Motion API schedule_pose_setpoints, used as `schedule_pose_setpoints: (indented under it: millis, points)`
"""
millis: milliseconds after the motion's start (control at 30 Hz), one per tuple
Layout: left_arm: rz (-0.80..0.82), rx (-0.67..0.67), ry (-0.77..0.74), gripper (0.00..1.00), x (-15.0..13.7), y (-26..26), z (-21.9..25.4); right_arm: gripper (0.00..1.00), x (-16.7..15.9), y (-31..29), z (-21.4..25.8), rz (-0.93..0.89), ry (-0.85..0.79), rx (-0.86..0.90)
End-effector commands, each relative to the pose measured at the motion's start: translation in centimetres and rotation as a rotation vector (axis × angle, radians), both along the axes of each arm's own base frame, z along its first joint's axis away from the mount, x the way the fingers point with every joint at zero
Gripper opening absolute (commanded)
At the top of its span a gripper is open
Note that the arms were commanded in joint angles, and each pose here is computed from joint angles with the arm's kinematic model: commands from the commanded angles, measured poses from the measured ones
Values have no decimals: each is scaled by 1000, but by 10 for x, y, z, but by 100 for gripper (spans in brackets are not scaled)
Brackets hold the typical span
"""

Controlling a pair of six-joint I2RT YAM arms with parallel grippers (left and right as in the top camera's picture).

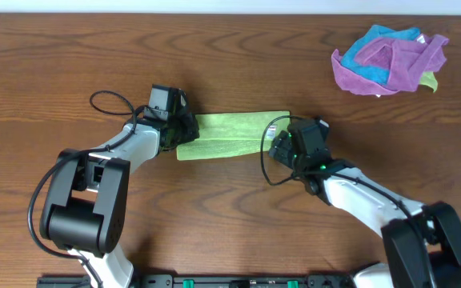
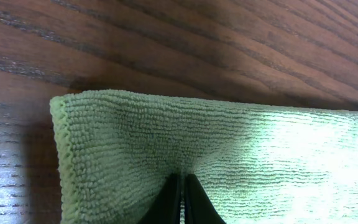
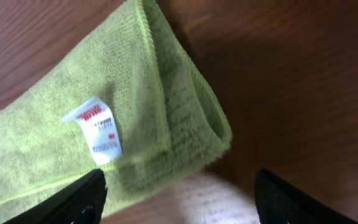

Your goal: Fold the cloth

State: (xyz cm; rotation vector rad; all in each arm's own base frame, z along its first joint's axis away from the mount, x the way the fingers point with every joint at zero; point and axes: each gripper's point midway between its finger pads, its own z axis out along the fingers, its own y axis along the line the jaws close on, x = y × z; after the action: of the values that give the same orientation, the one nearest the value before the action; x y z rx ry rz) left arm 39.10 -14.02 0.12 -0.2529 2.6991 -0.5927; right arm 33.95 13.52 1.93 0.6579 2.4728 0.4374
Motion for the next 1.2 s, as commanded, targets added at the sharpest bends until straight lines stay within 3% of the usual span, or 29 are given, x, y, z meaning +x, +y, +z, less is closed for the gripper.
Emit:
schedule_pose_setpoints:
  millis: [0, 367, 767, 967, 1067, 1100, 1167]
  points:
    - [18, 54, 31, 6, -4, 10, -12, 75, 2, -3, -11, -25, 11, 2]
    - [18, 58, 41, 6, -6, 11, -13, 68, 23, 2, -17, -40, -64, 18]
    - [2, 69, 50, 6, -10, 12, -15, 40, 32, -15, -13, -107, -115, -59]
    - [-4, 76, 59, 6, -12, 12, -16, 31, 39, -5, -19, -57, -141, -41]
    - [-5, 77, 63, 6, -13, 13, -17, 15, 39, 1, -26, -36, -128, -19]
    - [-5, 78, 65, 6, -14, 13, -17, 6, 38, 2, -27, -33, -126, -17]
    - [-5, 78, 68, 6, -14, 13, -17, 1, 38, 3, -28, -17, -129, -27]
